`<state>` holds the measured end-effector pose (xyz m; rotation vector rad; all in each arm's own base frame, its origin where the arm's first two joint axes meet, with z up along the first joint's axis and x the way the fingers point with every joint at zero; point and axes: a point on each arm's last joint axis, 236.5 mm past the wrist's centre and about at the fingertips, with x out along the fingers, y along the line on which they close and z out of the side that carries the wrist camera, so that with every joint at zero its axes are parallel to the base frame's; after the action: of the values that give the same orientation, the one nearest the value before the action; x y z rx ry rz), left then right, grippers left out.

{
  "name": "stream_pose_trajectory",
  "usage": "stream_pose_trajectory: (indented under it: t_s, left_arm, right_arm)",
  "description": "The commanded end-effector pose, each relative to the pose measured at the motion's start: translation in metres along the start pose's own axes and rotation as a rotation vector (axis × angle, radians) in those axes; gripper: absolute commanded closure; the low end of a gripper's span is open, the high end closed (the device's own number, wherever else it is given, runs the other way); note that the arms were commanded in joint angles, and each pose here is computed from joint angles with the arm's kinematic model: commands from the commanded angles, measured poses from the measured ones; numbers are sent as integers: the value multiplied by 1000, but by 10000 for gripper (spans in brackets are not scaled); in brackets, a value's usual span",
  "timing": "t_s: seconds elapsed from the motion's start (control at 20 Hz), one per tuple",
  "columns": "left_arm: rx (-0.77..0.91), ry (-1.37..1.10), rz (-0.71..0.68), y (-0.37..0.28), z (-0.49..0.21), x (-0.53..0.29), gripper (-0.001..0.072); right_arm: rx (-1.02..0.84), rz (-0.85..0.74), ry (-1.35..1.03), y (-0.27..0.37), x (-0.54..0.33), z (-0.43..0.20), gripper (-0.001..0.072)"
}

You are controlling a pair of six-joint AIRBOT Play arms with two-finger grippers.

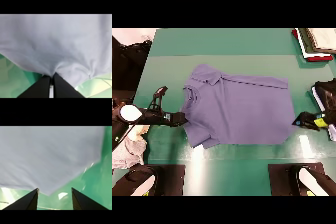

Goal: Fold the shirts.

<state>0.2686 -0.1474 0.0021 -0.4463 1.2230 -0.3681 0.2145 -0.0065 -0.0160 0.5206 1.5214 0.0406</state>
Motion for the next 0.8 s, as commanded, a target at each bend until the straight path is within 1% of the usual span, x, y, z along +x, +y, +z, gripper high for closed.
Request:
stream_pose_trajectory:
  t_s: [0.0, 0.05, 0.25, 0.45, 0.5, 0.75]
  left_arm:
    - [49, -31, -11, -8, 12, -8, 683]
    - [50, -30, -12, -8, 12, -8, 683]
    - [51, -30, -12, -8, 12, -8, 683]
    - [49, -30, -14, -9, 12, -8, 682]
    - [48, -30, -15, -9, 12, -8, 683]
    - [41, -31, -27, -12, 12, -8, 682]
  right_arm:
    - [186, 91, 30, -15, 32, -20, 261]
    - [209, 114, 26, -13, 40, -21, 261]
    - [241, 102, 10, -21, 59, -25, 261]
    - [249, 105, -37, -22, 60, -14, 265]
    - [253, 111, -50, -21, 59, -11, 281]
    - [254, 105, -71, -23, 59, -6, 283]
